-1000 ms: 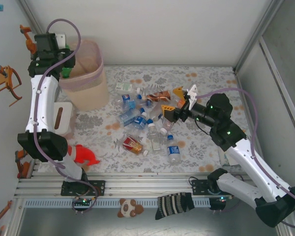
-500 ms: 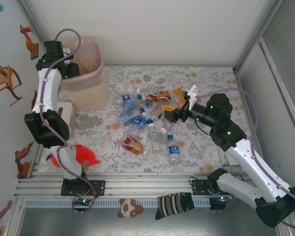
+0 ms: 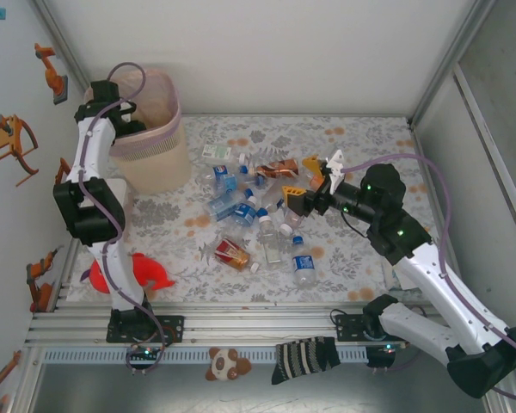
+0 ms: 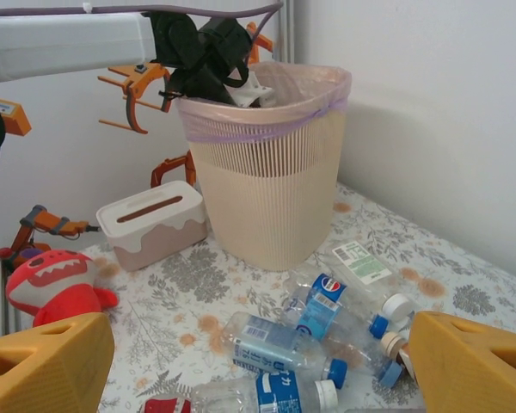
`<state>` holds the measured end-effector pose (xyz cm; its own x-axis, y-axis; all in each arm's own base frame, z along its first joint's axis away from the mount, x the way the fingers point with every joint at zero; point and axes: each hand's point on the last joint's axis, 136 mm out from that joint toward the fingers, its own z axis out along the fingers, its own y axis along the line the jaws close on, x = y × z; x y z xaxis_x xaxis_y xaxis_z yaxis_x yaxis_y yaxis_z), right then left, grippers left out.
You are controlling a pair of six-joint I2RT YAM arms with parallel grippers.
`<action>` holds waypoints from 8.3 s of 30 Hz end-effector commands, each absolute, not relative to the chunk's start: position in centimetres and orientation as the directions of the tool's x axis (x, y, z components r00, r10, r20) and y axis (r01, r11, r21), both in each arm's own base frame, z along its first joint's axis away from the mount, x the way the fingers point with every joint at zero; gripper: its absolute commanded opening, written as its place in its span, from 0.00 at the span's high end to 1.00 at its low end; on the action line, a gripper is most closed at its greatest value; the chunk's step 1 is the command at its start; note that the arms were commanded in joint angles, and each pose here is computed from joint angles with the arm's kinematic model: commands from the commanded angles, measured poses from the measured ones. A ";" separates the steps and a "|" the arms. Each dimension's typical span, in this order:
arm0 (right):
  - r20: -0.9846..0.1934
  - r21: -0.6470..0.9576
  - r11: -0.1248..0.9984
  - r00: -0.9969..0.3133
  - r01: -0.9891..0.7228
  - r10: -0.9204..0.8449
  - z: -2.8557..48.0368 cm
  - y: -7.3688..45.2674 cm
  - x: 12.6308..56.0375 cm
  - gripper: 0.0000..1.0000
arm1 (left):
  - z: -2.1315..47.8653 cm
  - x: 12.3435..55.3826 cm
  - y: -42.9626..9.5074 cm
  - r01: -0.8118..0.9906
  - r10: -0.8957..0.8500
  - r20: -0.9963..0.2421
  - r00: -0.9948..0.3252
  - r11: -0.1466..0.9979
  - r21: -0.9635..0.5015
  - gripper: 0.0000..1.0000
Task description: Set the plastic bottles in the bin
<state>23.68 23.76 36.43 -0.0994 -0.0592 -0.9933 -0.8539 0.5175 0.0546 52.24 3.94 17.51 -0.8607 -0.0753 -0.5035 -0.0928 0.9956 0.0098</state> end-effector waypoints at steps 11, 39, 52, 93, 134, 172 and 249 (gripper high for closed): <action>-0.998 0.004 0.511 -0.039 -0.859 -0.058 38.1 23.4 22.9 0.12 | 11.7 52.4 2.9 -0.117 -0.145 -0.345 -0.927 0.988 -0.100 0.39; -0.999 -0.005 0.525 -0.023 -0.851 -0.048 38.7 22.8 22.3 0.13 | 25.9 51.0 0.9 -0.042 -0.127 -0.602 -0.789 0.987 -0.153 0.15; -0.996 0.015 0.585 -0.064 -0.811 -0.064 37.8 22.2 23.5 0.13 | 33.1 47.6 -2.6 0.085 -0.107 -0.711 -0.695 0.970 -0.228 0.17; -0.988 0.065 0.608 -0.136 -0.791 -0.072 35.7 22.5 24.7 0.14 | 12.1 29.1 -27.4 0.440 0.344 -0.375 -0.861 0.874 -0.209 0.32; -0.988 0.079 0.608 -0.145 -0.790 -0.061 35.7 22.3 24.4 0.14 | 3.6 28.3 -28.5 0.494 0.479 -0.244 -0.843 0.870 -0.001 0.31; -0.987 0.076 0.612 -0.146 -0.787 -0.065 36.1 22.1 24.2 0.14 | 32.4 36.4 -23.9 0.467 0.250 -0.801 -0.544 0.883 -0.042 0.42; -0.987 0.094 0.617 -0.155 -0.781 -0.047 36.4 22.0 24.0 0.16 | 17.4 51.0 -1.1 -0.226 -0.275 -0.489 -0.828 0.961 -0.159 0.22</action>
